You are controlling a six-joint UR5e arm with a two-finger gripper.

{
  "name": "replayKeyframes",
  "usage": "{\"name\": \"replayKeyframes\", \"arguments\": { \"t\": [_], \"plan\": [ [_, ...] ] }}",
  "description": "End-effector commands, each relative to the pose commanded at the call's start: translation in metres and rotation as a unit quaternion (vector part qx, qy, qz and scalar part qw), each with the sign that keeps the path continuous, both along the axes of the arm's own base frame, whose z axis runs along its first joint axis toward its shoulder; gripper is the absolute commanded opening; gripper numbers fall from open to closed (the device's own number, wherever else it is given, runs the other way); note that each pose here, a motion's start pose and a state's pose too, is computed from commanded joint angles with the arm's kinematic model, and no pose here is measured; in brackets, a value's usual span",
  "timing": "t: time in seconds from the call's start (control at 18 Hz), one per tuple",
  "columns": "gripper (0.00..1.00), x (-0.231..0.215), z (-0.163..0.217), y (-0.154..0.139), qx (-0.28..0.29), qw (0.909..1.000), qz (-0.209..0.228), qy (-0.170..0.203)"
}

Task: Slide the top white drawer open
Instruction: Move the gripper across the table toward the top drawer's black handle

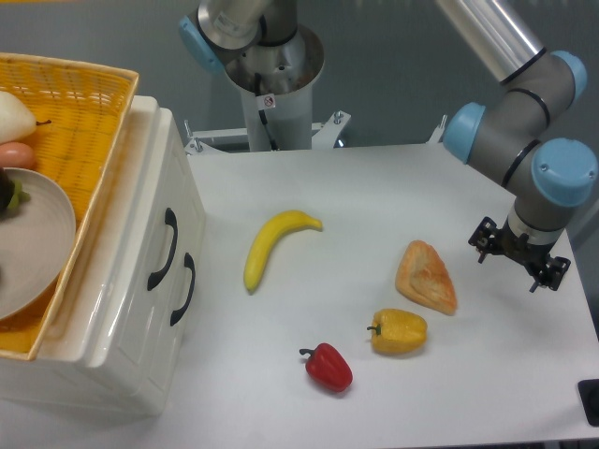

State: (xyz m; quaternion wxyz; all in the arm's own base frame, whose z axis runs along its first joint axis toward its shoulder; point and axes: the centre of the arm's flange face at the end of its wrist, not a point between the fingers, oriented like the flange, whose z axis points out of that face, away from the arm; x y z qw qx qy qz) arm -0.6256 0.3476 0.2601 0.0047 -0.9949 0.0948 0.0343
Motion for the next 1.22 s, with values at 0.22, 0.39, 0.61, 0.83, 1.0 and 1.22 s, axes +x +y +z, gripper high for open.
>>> {"name": "replayKeyframes", "arguments": {
  "t": [0.22, 0.39, 0.61, 0.83, 1.0, 1.22],
  "plan": [
    [1.0, 0.001, 0.0, -0.001, -0.003, 1.0, -0.008, 0.001],
    [1.0, 0.0, 0.001, -0.001, -0.003, 1.0, -0.008, 0.002],
    [1.0, 0.016, -0.002, 0.008, -0.008, 1.0, 0.005, 0.003],
    [1.0, 0.048, 0.042, 0.013, 0.014, 0.9974, 0.069, 0.019],
    [1.0, 0.095, 0.074, 0.037, 0.036, 0.9895, 0.138, 0.022],
    [1.0, 0.149, 0.099, 0.078, 0.05, 0.9823, 0.18, -0.01]
  ]
}}
